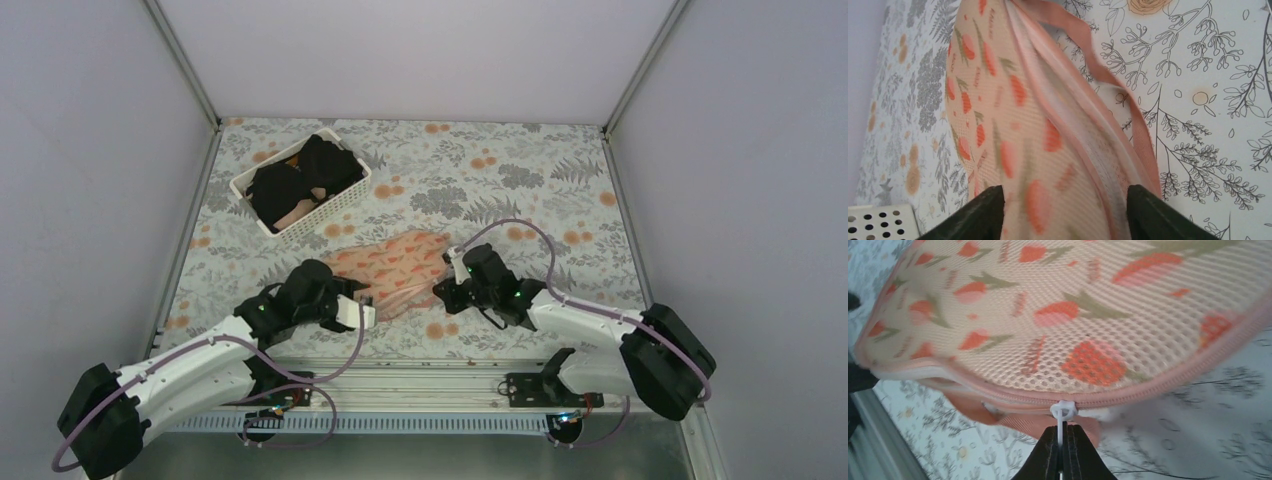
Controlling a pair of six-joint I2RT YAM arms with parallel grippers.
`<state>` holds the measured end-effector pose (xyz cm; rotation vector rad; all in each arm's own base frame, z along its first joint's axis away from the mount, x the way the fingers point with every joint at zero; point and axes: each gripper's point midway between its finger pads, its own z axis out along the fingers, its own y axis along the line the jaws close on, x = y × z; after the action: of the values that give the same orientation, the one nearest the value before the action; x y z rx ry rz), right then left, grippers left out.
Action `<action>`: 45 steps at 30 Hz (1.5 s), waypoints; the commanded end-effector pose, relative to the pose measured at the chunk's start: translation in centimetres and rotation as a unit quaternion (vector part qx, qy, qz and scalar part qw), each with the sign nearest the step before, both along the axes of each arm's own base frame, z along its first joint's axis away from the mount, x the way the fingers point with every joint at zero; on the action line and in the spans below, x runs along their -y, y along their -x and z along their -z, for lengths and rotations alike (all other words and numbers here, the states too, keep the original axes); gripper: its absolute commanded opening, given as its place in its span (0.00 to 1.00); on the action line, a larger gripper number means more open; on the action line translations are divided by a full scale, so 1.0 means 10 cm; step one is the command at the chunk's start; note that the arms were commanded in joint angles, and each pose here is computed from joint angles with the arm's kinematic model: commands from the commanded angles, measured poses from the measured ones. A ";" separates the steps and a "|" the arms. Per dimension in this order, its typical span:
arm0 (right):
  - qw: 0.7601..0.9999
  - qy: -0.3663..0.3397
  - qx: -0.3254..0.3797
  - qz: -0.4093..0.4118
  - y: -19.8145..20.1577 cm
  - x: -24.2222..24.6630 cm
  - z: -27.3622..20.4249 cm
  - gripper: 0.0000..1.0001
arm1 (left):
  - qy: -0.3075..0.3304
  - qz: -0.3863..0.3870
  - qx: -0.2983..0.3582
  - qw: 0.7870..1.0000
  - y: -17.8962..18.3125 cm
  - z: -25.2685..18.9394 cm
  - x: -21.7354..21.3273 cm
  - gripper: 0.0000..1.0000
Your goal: Unzip the laundry bag and remove the bra
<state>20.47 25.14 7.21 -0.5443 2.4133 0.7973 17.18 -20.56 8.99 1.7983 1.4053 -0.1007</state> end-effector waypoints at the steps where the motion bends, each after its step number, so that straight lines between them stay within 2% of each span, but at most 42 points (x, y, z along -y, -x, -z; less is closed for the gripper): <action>1: 0.998 -0.041 0.015 -0.049 0.10 -0.34 -0.20 0.04 | 0.018 0.022 -0.004 1.000 0.05 -0.16 0.07 0.72; 4: 0.996 -0.054 0.015 -0.068 0.16 -0.52 -0.26 0.04 | 0.059 0.042 -0.024 0.997 0.12 -0.42 0.20 0.80; 8: 0.992 -0.070 0.014 -0.103 0.28 -0.80 -0.36 0.04 | 0.105 0.053 -0.054 0.992 0.19 -0.58 0.33 0.81; 12: 0.988 -0.075 0.019 -0.131 0.36 -1.02 -0.45 0.04 | 0.097 0.037 -0.064 0.993 0.18 -0.44 0.31 0.79; 15: 0.986 -0.080 0.023 -0.143 0.40 -1.10 -0.50 0.04 | 0.090 0.007 -0.037 0.995 0.05 -0.35 0.26 0.76; 17: 0.985 -0.082 0.024 -0.152 0.43 -1.12 -0.50 0.04 | 0.087 -0.013 -0.013 0.996 -0.05 -0.33 0.23 0.70; 19: 0.984 -0.080 0.024 -0.156 0.45 -1.14 -0.49 0.04 | 0.085 -0.023 0.003 0.996 -0.11 -0.33 0.21 0.61; 24: 0.984 -0.079 0.028 -0.155 0.45 -1.12 -0.50 0.04 | 0.079 -0.019 0.003 0.997 -0.10 -0.27 0.20 0.45; 29: 0.983 -0.082 0.032 -0.161 0.47 -1.12 -0.53 0.04 | 0.074 -0.015 0.008 0.997 -0.09 -0.23 0.19 0.42; 33: 0.982 -0.085 0.035 -0.166 0.48 -1.13 -0.56 0.04 | 0.073 -0.013 0.019 0.997 -0.11 -0.23 0.20 0.33; 36: 0.980 -0.089 0.037 -0.172 0.50 -1.12 -0.58 0.04 | 0.071 -0.012 0.023 0.997 -0.12 -0.22 0.20 0.31; 38: 0.979 -0.094 0.040 -0.175 0.51 -1.12 -0.60 0.04 | 0.070 -0.012 0.023 0.997 -0.12 -0.22 0.19 0.25; 41: 0.980 -0.094 0.044 -0.167 0.50 -1.08 -0.61 0.04 | 0.070 -0.013 0.023 0.997 -0.12 -0.22 0.19 0.06; 42: 0.981 -0.093 0.044 -0.162 0.50 -1.06 -0.60 0.04 | 0.069 -0.012 0.023 0.997 -0.11 -0.23 0.19 0.03; 45: 0.986 -0.079 0.041 -0.140 0.43 -0.96 -0.53 0.04 | 0.062 -0.009 0.024 0.998 -0.10 -0.20 0.17 0.02</action>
<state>15.78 35.28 11.82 -0.8796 2.2321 1.0626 18.42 -22.42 11.26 1.6571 1.3625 -0.1401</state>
